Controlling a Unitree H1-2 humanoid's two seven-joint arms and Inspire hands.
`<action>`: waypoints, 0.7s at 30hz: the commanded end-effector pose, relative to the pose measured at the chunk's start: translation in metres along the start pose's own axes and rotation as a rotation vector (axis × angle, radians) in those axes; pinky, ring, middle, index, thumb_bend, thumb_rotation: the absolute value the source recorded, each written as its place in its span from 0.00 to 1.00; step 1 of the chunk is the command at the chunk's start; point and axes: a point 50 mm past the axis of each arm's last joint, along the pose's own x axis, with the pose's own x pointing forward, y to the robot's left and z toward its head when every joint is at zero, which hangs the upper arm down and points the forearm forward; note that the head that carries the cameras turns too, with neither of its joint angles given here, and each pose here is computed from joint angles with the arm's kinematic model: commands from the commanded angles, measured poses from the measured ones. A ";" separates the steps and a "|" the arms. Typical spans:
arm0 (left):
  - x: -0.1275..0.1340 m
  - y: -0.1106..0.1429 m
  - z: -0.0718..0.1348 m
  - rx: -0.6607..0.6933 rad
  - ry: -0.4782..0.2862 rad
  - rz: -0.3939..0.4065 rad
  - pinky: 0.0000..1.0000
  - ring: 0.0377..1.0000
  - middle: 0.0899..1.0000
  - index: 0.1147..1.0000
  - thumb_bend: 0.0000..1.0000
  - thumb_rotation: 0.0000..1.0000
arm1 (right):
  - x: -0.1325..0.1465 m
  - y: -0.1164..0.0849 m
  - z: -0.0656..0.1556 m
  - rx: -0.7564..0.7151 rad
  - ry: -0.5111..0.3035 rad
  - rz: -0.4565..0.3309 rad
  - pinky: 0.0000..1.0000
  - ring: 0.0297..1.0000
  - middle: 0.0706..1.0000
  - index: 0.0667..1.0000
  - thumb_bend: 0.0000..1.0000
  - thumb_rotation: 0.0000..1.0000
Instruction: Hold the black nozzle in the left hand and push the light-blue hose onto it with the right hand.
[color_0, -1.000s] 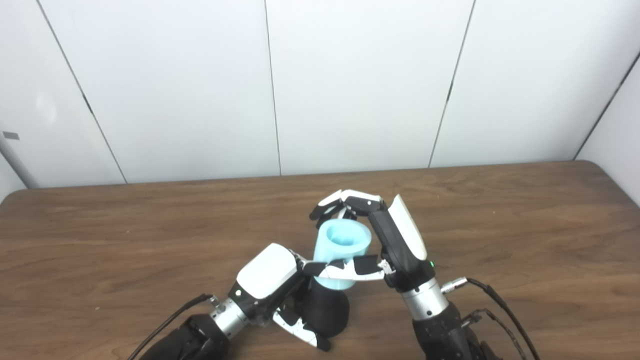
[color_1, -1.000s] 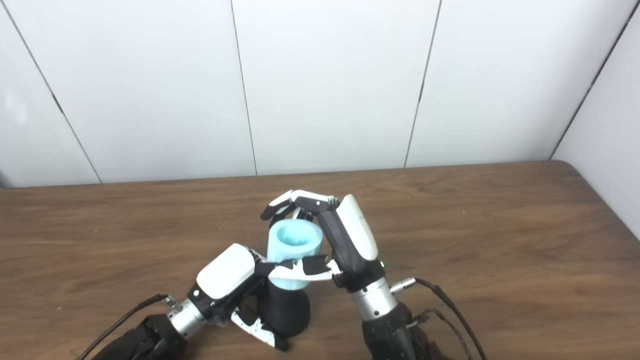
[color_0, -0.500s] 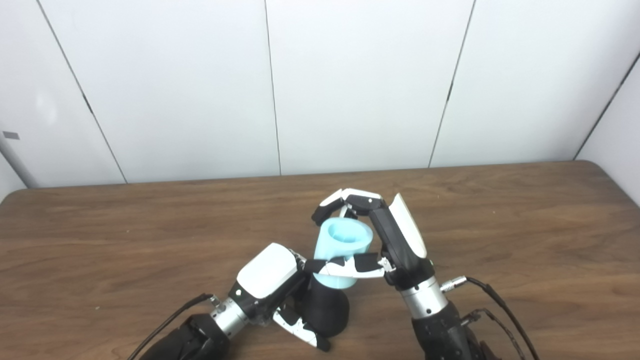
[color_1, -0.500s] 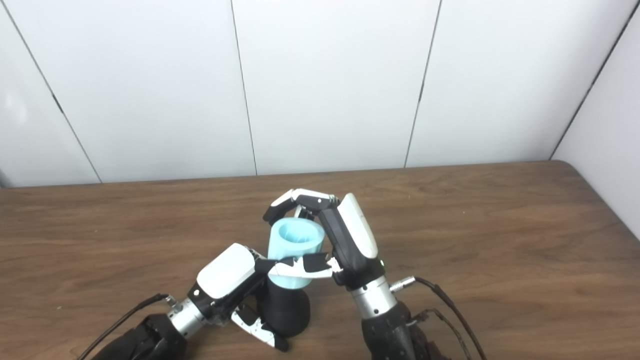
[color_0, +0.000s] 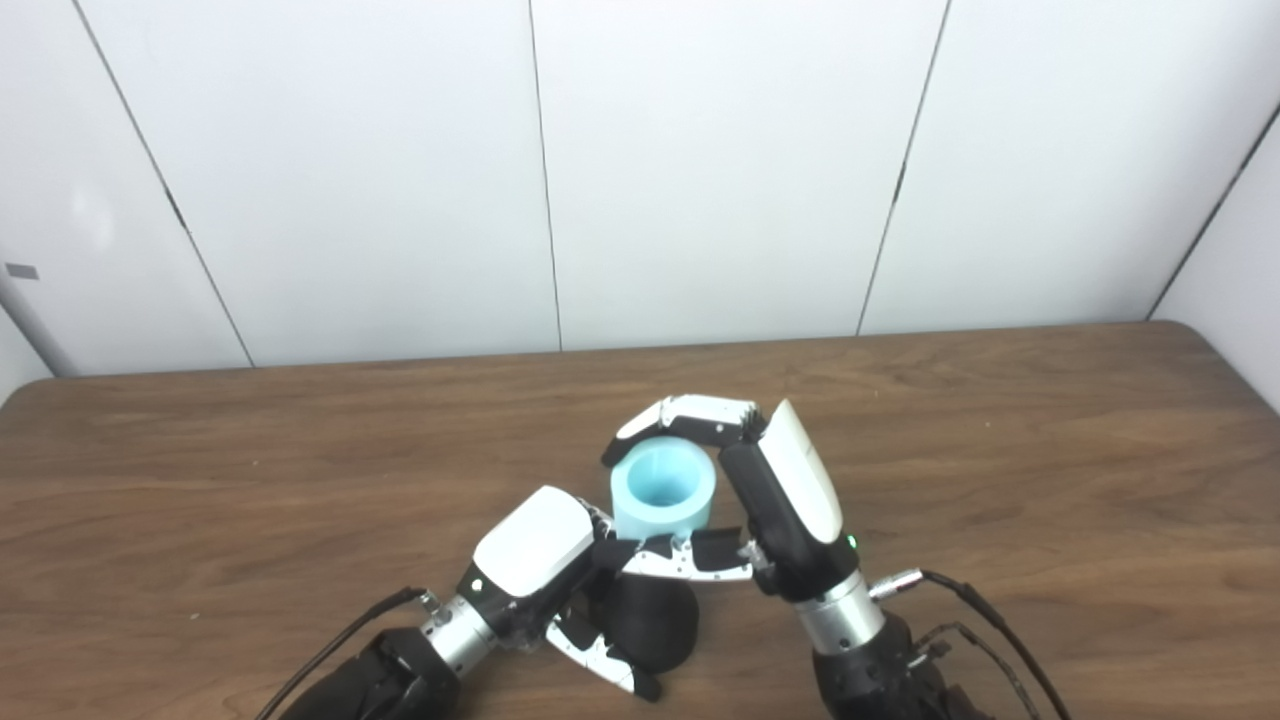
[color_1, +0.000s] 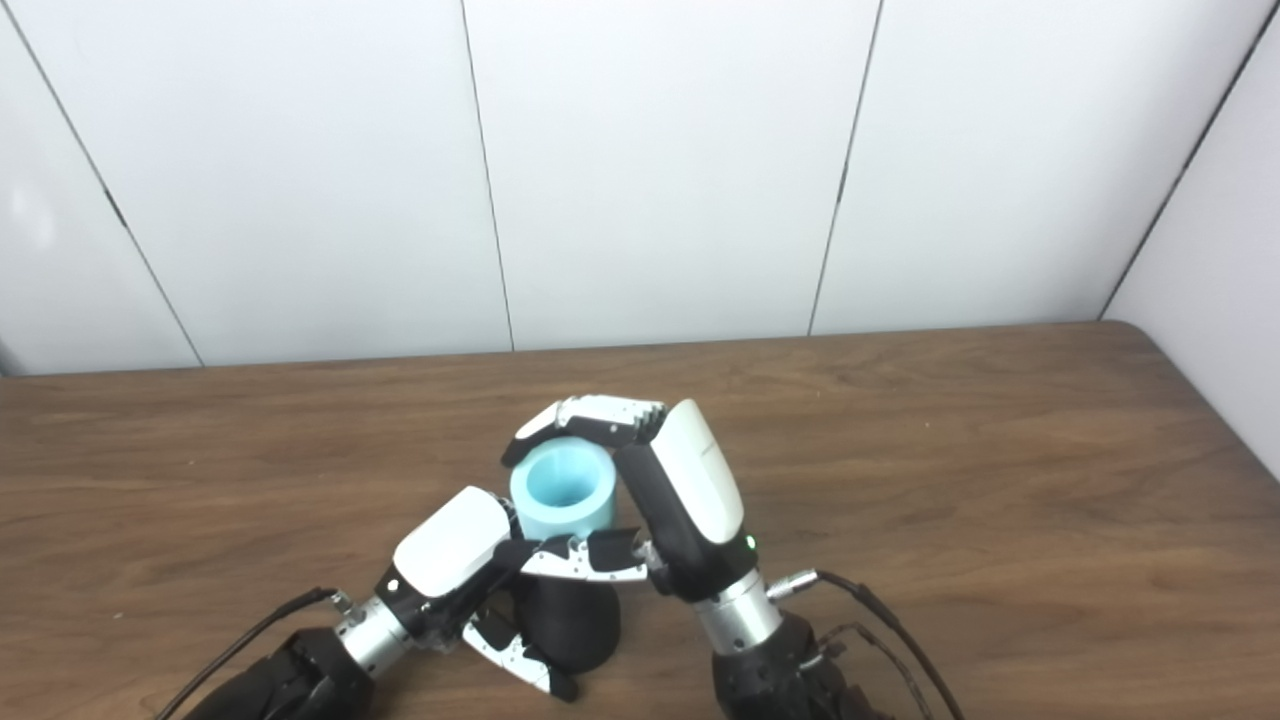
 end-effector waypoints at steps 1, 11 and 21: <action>-0.032 -0.072 0.031 -0.169 0.067 -0.107 0.07 0.08 0.10 0.42 0.52 0.04 | 0.007 0.001 0.000 -0.045 -0.062 0.007 0.35 0.45 0.45 0.45 0.52 0.00; -0.032 -0.072 0.031 -0.165 0.064 -0.106 0.07 0.09 0.11 0.41 0.52 0.04 | 0.006 0.004 0.000 -0.108 -0.110 0.002 0.34 0.45 0.44 0.46 0.52 0.00; -0.035 -0.071 0.031 -0.166 0.065 -0.110 0.07 0.09 0.11 0.41 0.52 0.04 | 0.004 0.003 -0.003 -0.093 -0.099 -0.002 0.35 0.45 0.44 0.45 0.52 0.00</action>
